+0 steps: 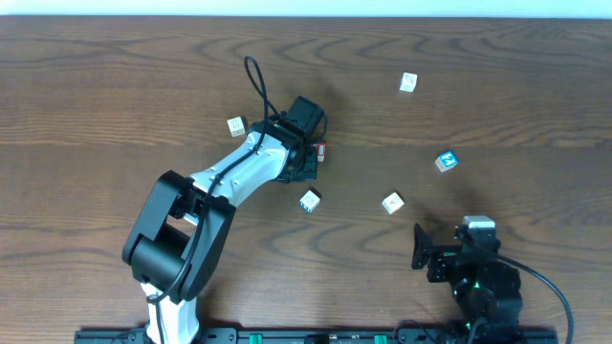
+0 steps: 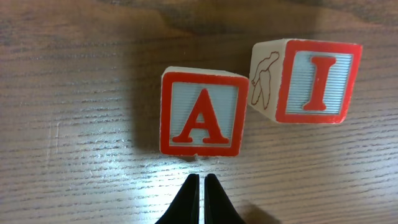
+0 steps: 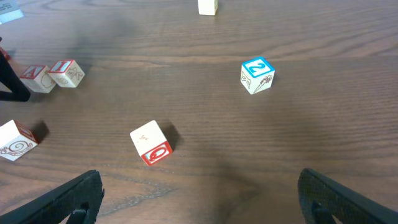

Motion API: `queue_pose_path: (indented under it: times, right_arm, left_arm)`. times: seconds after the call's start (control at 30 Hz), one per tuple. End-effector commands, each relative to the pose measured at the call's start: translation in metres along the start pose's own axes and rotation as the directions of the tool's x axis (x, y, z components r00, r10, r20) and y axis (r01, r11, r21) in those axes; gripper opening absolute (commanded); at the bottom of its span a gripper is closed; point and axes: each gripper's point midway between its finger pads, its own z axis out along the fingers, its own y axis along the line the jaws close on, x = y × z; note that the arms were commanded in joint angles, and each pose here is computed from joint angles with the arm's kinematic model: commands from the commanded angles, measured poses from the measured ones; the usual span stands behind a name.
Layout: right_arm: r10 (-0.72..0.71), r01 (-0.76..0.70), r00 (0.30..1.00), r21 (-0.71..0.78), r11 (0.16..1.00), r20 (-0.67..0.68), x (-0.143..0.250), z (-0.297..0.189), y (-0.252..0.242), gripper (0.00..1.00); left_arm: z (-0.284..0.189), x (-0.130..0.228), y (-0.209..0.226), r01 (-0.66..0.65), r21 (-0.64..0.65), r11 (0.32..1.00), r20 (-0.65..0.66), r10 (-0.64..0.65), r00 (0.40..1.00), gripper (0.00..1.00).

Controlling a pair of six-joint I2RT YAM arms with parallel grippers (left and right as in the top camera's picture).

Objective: Spell out Ai2
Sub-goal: 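Push the 'A' block upright against the 'I' block with left gripper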

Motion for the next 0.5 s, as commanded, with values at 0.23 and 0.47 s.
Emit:
queue_pose_path:
  times: [0.23,0.47]
  right_arm:
    - [-0.002,0.002,1.000,-0.001,1.000,0.000,0.0012,0.0006,-0.0005,0.99]
    - [-0.002,0.002,1.000,-0.001,1.000,0.000,0.0012,0.0006,-0.0005,0.99]
  left_arm:
    - [0.0154,-0.0025,0.0032,0.004,-0.009,1.000,0.007,-0.004,1.000,0.06]
    - [0.0181,-0.0046,0.0044,0.002,-0.017,1.000,0.017,-0.002,1.000,0.06]
